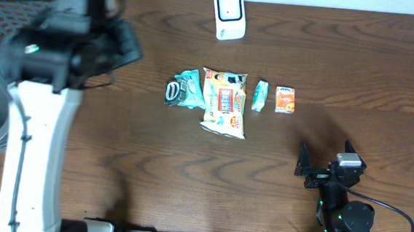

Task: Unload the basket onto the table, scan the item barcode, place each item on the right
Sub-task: 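Carry the two tissue packs with the left gripper and drop them on the table, then move the right gripper from rest toward the orange tissue pack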

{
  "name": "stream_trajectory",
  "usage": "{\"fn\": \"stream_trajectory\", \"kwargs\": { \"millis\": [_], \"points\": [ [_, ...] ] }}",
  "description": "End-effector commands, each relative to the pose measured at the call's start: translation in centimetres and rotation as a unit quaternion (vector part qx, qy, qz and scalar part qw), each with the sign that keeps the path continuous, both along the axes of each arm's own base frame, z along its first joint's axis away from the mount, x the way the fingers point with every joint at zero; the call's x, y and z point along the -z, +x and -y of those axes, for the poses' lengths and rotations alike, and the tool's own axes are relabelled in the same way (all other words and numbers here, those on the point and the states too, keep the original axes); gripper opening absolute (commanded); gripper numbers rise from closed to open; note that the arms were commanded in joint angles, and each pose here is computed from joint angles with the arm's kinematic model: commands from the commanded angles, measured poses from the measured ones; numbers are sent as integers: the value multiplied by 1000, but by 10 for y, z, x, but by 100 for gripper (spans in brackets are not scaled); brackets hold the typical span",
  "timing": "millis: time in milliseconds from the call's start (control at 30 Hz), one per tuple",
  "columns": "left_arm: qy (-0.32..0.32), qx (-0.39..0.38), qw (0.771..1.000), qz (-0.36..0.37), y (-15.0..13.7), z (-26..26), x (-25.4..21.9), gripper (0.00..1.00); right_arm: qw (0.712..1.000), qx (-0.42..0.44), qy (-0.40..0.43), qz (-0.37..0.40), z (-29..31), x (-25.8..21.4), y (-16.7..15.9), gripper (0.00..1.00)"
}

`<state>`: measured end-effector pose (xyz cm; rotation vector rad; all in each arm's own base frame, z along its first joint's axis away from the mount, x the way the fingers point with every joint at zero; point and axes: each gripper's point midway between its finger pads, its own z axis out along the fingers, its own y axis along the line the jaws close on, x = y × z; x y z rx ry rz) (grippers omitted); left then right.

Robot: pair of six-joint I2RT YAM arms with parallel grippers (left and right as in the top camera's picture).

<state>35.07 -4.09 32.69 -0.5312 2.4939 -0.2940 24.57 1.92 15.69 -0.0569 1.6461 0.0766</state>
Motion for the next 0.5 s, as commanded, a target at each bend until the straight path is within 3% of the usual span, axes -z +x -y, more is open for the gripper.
{"fn": "stream_trajectory", "kwargs": {
  "millis": [0,67,167,200,333,433,467],
  "points": [
    [20,-52,998,-11,-21,-43,-5,52,1000,0,-2,0,0,1,0,99],
    [20,-80,996,-30,-34,-62,-2,72,1000,0,-2,0,0,1,0,99],
    [19,-111,992,-57,-48,-80,4,85,1000,0,-2,0,0,1,0,99],
    [18,-118,991,-66,-52,-84,6,97,1000,0,-2,0,0,1,0,99],
    [16,-130,988,-85,-62,-90,10,98,999,-19,27,5,-8,-3,-1,99],
    [16,-130,987,-92,-65,-90,12,98,974,-151,166,-5,-54,-17,-13,99],
    [16,-130,987,-92,-65,-90,12,98,948,-224,224,-39,-78,-17,-26,99]
  ]
}}
